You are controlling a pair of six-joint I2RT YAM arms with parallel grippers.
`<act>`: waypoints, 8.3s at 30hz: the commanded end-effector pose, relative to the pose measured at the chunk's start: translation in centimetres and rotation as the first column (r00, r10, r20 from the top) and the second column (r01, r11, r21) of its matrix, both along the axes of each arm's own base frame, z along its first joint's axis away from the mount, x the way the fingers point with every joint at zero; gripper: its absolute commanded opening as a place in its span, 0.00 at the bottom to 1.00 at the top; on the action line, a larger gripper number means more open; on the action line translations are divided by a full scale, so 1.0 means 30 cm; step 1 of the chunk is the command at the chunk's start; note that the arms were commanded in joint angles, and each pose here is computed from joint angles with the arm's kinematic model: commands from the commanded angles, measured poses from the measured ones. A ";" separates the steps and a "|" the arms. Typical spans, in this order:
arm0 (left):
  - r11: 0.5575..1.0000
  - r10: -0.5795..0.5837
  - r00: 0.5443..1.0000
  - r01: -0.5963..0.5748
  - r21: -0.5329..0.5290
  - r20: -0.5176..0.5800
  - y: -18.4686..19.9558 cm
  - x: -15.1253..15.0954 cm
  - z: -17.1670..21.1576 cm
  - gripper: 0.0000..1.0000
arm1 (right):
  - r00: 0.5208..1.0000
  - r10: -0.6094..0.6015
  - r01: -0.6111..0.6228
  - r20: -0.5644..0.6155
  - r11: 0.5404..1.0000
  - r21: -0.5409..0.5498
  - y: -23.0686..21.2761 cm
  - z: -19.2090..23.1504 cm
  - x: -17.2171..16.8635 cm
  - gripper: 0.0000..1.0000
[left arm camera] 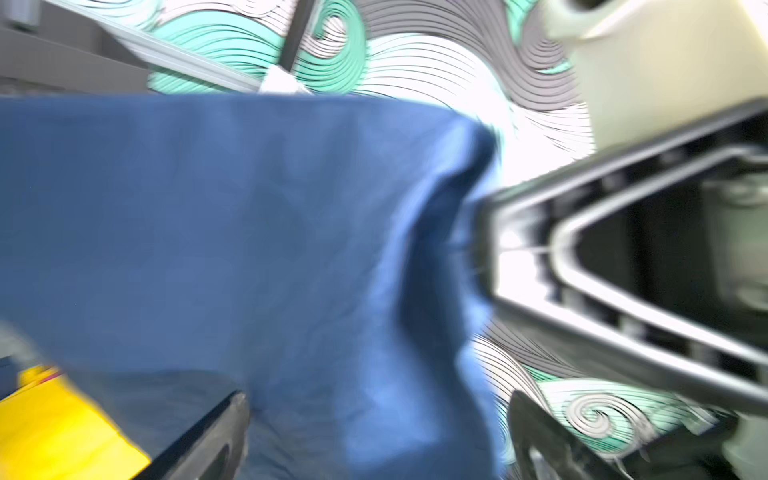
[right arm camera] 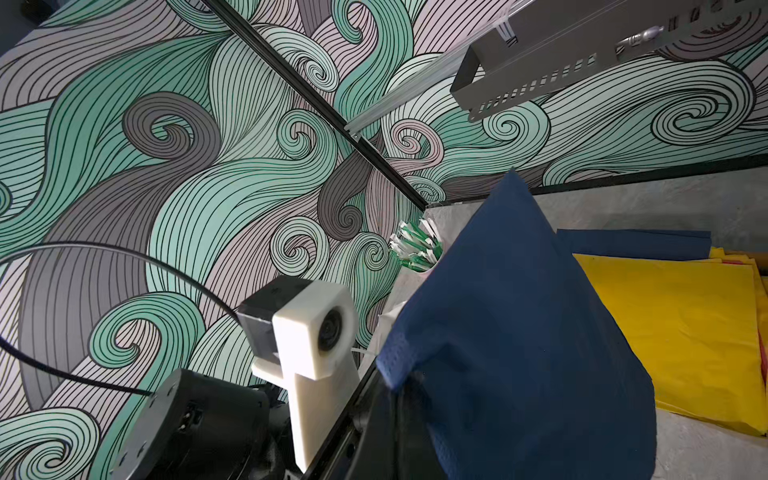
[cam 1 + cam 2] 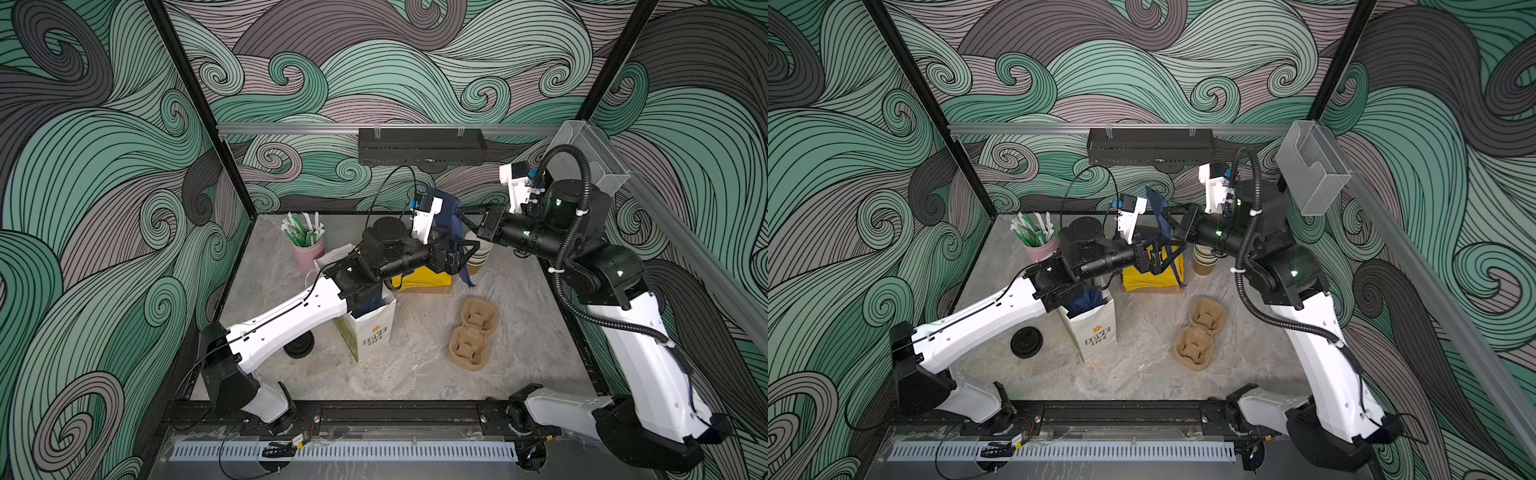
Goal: Pack the takeout coffee
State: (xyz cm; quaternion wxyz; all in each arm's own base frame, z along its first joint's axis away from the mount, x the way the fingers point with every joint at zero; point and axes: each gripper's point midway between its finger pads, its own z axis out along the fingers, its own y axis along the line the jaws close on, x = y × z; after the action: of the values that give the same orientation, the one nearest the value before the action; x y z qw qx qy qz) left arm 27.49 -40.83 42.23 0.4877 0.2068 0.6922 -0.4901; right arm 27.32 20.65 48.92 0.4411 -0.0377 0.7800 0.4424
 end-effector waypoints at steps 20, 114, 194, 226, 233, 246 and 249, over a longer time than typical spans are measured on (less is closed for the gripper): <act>0.979 0.142 0.989 -0.148 0.137 0.050 0.039 0.063 0.032 0.02 | 0.993 -0.117 0.116 -0.017 0.990 -0.081 -0.035 0.008 0.036 0.07; 0.587 0.785 0.461 -0.766 0.260 -0.414 1.059 -0.227 -0.350 0.64 | 0.909 0.230 -0.415 -0.347 0.564 -0.714 0.625 -0.760 -0.043 0.00; 0.318 0.944 0.330 -0.921 0.226 0.015 1.179 -0.110 -0.007 0.60 | 0.988 -0.082 0.153 0.132 0.672 -0.725 0.023 -0.280 -0.071 0.67; -0.159 0.974 -0.070 -0.889 0.428 0.217 1.727 0.073 -0.712 0.78 | 0.750 -0.628 0.591 0.208 0.496 -0.636 -0.805 -1.296 0.336 0.82; -0.009 0.967 0.114 -0.879 0.476 0.229 1.655 0.197 -0.914 0.79 | 0.824 -0.464 0.562 0.325 0.604 -0.565 -0.711 -1.293 0.415 0.81; 0.137 0.916 0.303 -0.852 0.505 0.262 1.572 0.378 -1.106 0.80 | 0.793 -0.498 0.601 0.351 0.549 -0.581 -0.729 -1.320 0.406 0.99; 0.139 0.923 0.306 -0.829 0.542 0.232 1.574 0.374 -1.117 0.82 | 0.798 -0.485 0.594 0.357 0.535 -0.601 -0.714 -1.322 0.413 0.99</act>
State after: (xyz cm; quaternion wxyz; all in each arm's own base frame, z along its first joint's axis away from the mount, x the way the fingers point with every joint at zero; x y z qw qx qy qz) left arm 36.92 6.56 6.00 0.4988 -0.1483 0.8460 0.1162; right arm 38.92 -0.87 8.06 0.5538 0.0266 0.8320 -0.0203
